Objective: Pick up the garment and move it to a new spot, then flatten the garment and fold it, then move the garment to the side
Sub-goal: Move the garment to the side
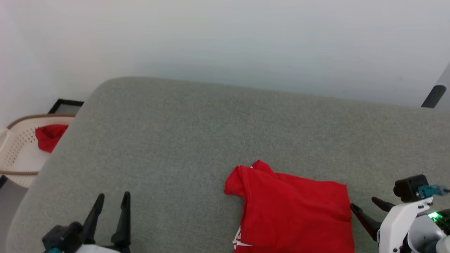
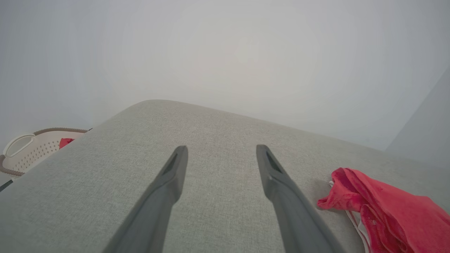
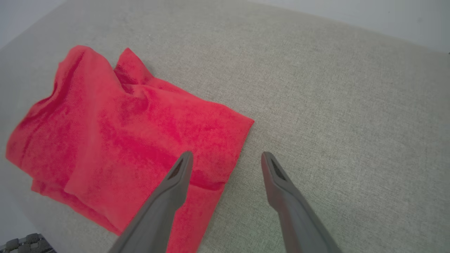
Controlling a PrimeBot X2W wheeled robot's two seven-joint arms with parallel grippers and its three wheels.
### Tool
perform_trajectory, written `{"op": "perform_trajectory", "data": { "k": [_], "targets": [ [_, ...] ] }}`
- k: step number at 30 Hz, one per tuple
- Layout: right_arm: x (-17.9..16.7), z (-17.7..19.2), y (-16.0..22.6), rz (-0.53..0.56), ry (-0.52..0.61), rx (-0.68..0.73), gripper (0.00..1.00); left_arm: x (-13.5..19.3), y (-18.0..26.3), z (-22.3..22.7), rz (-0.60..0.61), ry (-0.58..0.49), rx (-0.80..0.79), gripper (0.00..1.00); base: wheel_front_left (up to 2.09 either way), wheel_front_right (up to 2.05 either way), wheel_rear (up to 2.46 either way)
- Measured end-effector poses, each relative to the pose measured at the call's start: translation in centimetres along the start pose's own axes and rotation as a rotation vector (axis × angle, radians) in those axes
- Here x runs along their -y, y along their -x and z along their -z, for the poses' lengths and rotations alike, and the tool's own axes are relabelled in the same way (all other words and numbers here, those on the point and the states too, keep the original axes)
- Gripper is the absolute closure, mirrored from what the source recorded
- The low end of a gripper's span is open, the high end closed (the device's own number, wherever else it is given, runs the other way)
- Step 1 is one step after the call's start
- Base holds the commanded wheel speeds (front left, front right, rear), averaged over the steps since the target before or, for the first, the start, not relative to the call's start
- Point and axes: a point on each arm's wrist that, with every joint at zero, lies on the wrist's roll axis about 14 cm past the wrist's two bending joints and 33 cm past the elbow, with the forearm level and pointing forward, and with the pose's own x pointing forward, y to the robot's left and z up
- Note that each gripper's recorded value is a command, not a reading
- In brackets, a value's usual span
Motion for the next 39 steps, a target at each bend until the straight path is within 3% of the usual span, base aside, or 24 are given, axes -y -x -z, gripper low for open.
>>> {"op": "perform_trajectory", "data": {
  "k": [14,22,23,24,39],
  "targets": [
    [0.1,5.2,-3.9,-0.046,-0.114,-0.323,0.00,1.3,-3.6,2.7,0.025,0.006,-0.077,0.00,0.00,0.00,0.00],
    [-0.2,6.9,-5.7,-0.069,-0.142,-0.434,0.04,0.6,-4.2,3.8,0.000,0.003,-0.108,0.00,0.00,0.00,0.00],
    [-0.3,7.1,-5.8,-0.072,-0.140,-0.445,0.56,0.5,-4.2,3.8,-0.004,0.003,-0.109,0.00,0.00,0.00,0.00],
    [-0.3,7.2,-5.9,-0.076,-0.140,-0.458,1.00,0.4,-4.1,3.8,-0.008,0.004,-0.110,0.00,0.00,0.00,0.00],
    [-0.1,5.5,-5.6,-0.080,-0.105,-0.447,1.00,0.8,-3.7,3.6,-0.007,0.023,-0.099,0.00,0.00,0.00,0.00]
  ]
}}
